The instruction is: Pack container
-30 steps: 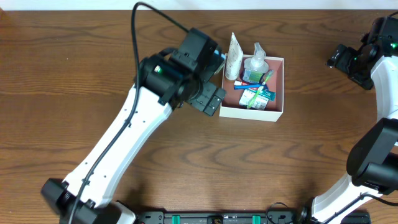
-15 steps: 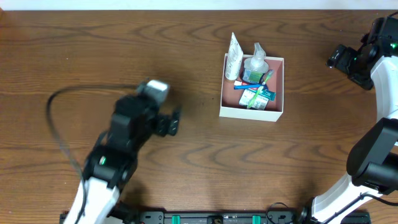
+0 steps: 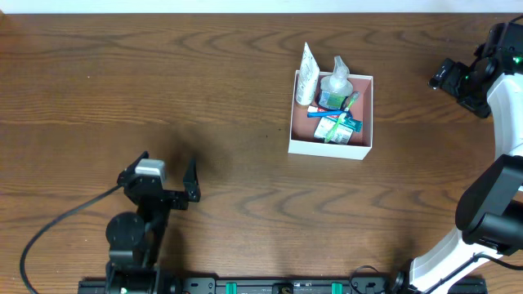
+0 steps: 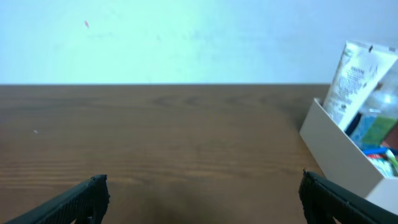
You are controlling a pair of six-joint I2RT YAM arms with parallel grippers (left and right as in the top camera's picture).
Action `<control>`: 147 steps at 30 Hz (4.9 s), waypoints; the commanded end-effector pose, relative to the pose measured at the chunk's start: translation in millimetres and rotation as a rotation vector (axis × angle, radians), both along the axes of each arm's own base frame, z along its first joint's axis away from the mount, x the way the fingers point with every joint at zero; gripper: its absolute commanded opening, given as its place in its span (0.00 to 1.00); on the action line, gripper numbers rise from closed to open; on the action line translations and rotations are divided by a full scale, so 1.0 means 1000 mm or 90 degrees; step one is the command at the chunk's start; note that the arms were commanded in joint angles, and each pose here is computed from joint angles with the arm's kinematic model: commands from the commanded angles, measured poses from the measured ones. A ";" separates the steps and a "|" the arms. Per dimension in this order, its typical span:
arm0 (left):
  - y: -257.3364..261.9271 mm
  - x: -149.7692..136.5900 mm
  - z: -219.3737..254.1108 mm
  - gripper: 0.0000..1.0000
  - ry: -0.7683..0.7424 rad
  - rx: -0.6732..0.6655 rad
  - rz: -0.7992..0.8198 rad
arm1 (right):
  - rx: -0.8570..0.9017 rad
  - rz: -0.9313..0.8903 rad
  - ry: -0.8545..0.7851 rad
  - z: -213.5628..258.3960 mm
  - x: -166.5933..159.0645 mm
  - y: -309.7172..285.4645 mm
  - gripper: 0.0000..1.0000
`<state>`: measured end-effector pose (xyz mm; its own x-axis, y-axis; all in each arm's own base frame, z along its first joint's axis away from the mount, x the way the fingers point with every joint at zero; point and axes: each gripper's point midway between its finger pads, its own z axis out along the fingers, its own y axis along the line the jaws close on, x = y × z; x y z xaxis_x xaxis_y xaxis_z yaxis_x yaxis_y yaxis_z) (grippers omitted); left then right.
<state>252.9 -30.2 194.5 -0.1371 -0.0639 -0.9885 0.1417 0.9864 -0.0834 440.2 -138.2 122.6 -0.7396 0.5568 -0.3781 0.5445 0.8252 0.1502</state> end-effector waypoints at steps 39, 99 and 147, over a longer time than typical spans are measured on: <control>0.011 -0.009 -0.054 0.98 0.007 0.005 0.023 | 0.002 -0.017 0.003 -0.002 -0.003 -0.008 0.99; 0.011 -0.009 -0.054 0.98 0.007 0.005 0.023 | -0.107 0.142 -0.463 0.102 -0.188 0.122 0.99; 0.011 -0.009 -0.054 0.98 0.007 0.005 0.023 | -0.212 0.280 -0.671 0.034 -0.194 0.152 0.99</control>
<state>244.2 -18.0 155.6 -0.1025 -0.0666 -0.9925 0.0968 0.9924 -0.0766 246.2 10.5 157.8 -0.0781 0.1152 -0.9903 -0.0395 0.9922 0.1185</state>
